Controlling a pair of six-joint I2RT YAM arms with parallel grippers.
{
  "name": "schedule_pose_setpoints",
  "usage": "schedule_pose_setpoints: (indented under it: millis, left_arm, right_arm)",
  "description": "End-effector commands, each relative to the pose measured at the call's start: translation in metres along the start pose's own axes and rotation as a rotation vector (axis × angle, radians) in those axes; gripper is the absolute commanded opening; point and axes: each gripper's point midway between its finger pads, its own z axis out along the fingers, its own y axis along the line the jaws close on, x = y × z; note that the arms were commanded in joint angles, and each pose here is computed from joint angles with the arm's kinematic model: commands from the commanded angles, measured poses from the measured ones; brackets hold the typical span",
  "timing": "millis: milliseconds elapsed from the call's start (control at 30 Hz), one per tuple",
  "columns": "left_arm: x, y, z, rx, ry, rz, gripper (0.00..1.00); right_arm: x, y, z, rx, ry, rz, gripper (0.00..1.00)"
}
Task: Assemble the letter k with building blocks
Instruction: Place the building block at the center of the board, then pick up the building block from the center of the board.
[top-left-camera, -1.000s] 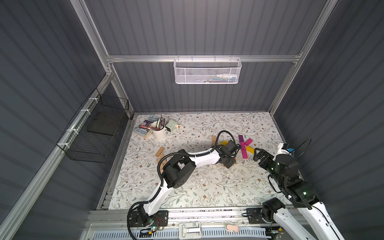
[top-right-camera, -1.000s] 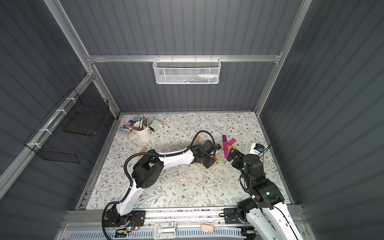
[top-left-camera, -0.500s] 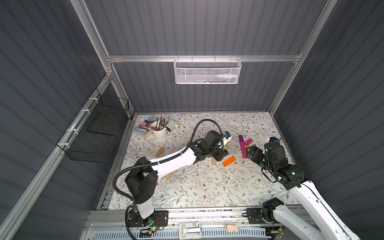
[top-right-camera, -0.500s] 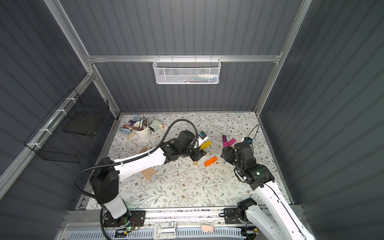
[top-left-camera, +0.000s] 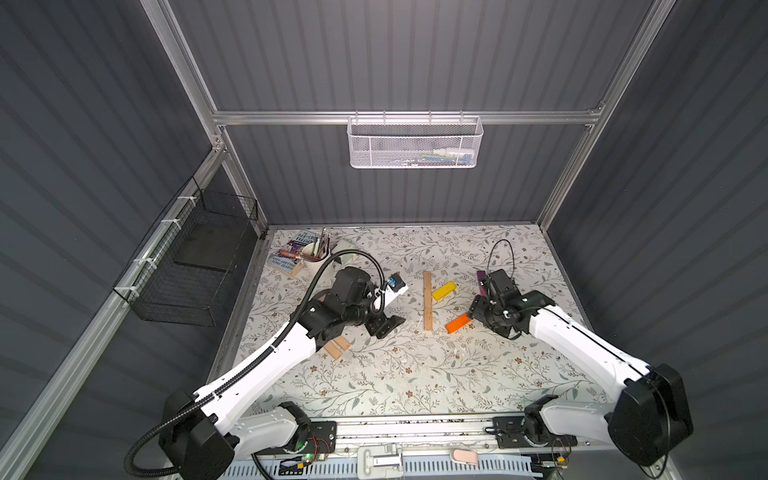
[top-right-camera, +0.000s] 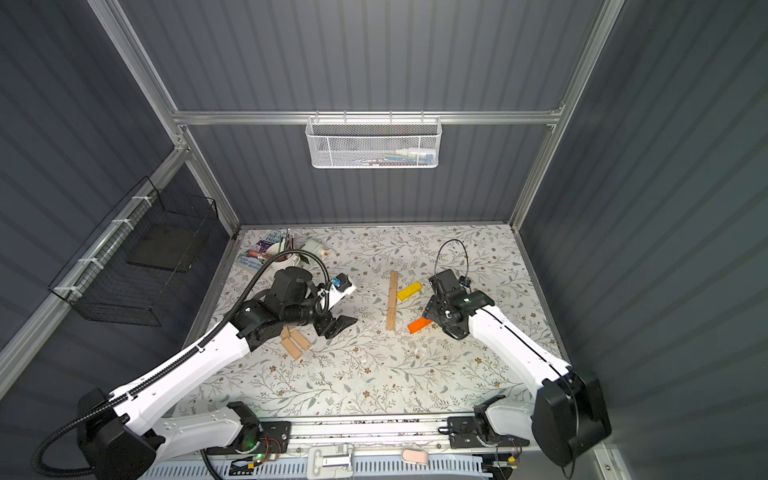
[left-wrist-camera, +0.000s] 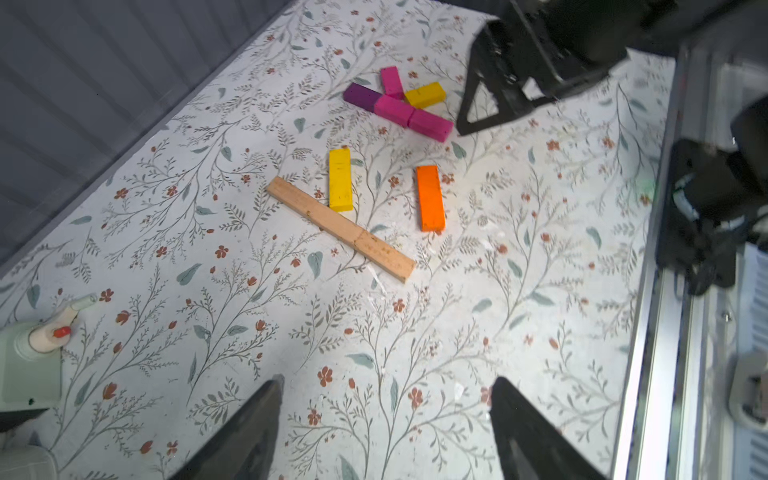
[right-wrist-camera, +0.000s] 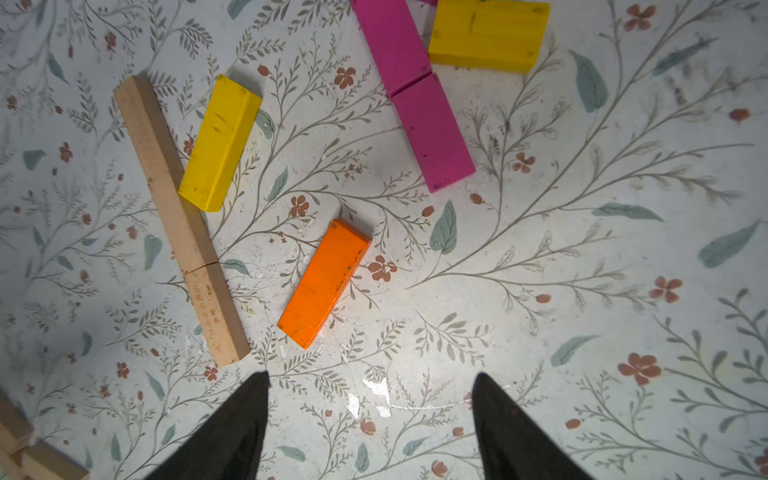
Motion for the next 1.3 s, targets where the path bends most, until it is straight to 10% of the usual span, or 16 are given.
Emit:
schedule_pose_setpoints:
  millis: [0,1267]
  left_arm:
    - [0.029,-0.026,-0.001,0.112,0.048,0.153,0.84]
    - [0.056,-0.029,0.009,0.139,0.135,0.201,0.92]
  right_arm:
    - [-0.003,0.007,0.007,0.063,-0.025,0.007,0.69]
    - [0.042,0.020,0.099,0.096,0.137,0.070,0.34]
